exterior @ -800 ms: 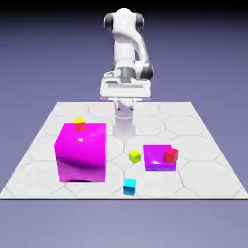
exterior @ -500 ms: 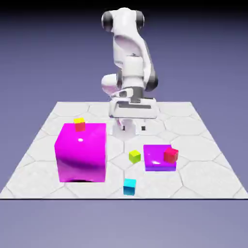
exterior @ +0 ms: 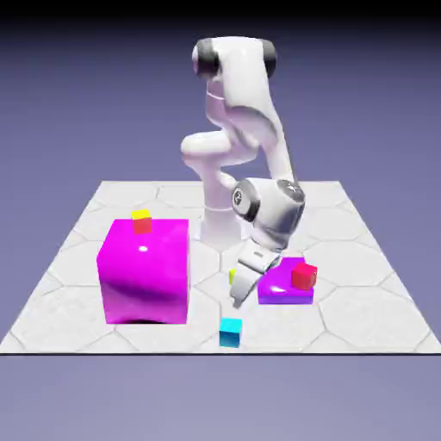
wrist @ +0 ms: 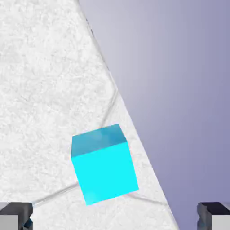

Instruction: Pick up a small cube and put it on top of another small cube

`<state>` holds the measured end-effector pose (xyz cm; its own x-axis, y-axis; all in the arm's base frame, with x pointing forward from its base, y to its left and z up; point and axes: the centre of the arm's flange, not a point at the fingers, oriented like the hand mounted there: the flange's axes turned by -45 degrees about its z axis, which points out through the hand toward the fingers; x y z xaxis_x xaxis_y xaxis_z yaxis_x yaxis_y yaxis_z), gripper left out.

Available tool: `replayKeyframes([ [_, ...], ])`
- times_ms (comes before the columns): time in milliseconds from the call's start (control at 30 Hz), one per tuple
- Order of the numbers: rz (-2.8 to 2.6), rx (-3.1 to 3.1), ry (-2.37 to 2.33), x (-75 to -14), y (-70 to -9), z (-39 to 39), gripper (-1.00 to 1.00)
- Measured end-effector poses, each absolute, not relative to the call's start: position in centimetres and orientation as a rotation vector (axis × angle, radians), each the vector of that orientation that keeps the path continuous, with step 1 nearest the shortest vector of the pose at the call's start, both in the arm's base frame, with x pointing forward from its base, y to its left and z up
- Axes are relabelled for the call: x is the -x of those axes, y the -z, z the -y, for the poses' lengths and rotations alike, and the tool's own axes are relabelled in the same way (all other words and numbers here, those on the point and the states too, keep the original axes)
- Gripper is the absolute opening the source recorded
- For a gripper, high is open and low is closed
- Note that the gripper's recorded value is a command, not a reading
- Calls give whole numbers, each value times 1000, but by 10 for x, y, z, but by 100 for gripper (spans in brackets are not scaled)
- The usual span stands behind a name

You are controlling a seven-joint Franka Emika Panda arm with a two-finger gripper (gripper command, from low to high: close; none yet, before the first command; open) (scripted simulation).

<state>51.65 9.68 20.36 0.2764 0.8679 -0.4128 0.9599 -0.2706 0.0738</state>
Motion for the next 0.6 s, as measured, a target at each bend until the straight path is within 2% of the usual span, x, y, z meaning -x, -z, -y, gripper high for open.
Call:
replayKeyframes([
  [133, -1762, -2103, 572, -520, -175, -101, 0],
  [233, -1761, -2103, 572, -517, -125, -81, 0],
  [267, -1762, -2103, 572, -515, -112, -76, -100],
  [333, -1762, -2104, 573, -515, -112, -76, -100],
  [467, -1765, -2106, 572, -518, -176, -103, -100],
  [600, -1810, -2111, 555, -493, -198, -157, -100],
])
